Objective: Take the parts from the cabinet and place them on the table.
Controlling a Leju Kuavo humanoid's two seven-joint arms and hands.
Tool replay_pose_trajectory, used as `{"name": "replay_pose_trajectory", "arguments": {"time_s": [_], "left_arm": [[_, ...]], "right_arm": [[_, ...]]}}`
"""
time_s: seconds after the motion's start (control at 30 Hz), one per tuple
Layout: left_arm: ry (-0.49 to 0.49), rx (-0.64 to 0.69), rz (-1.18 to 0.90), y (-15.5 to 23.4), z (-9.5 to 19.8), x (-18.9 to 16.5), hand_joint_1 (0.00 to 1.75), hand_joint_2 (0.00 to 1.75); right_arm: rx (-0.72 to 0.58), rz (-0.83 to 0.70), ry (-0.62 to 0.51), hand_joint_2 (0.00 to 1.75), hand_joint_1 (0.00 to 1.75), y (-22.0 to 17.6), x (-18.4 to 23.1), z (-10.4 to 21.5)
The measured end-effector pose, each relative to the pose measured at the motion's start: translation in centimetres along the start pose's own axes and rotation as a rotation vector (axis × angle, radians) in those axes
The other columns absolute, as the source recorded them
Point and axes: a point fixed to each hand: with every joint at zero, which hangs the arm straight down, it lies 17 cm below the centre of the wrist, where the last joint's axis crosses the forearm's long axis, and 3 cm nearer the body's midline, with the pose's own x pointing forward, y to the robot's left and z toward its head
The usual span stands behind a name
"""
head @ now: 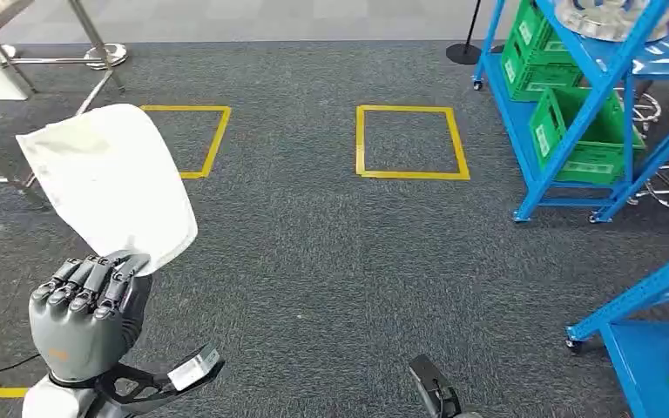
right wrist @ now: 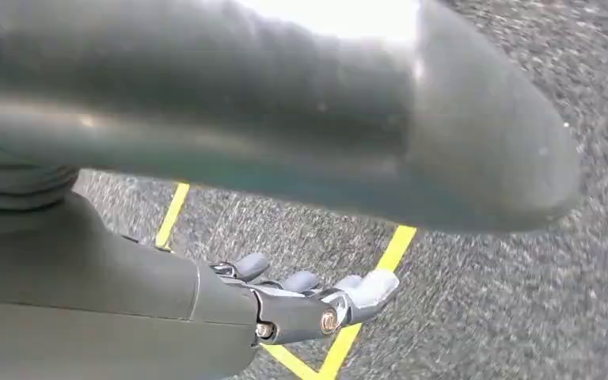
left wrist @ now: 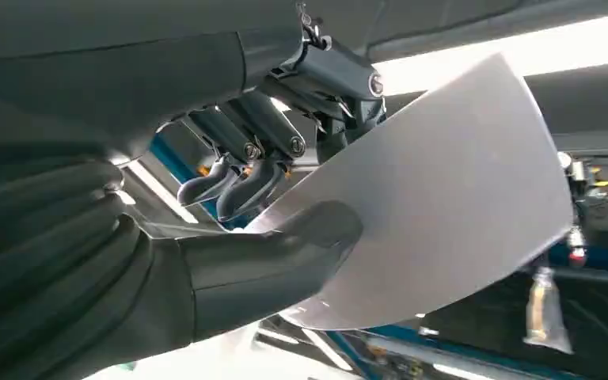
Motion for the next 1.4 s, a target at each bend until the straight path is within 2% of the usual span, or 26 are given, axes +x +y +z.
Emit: {"name": "replay_pose_trajectory", "arguments": {"time_s": [0.47, 1.03, 1.4], "left_arm": [[0.02, -0.013, -0.049, -0.6, -0.7, -0.9, 1.75, 1.75], [0.025, -0.063, -0.081, -1.8, 0.4, -1.6, 1.75, 1.75], [0.025, -0.054, -0.032, -1.8, 0.3, -1.7, 1.75, 1.75]], "right_arm": [[0.0, -0.022, -0.018, 0.0, 0.0, 0.2, 0.5, 0.0], [0.018, -0.036, -0.01, 0.0, 0.0, 1.0, 0.7, 0.1], [0.0, -0.048, -0.028, 0.0, 0.0, 0.5, 1.3, 0.0]]}}
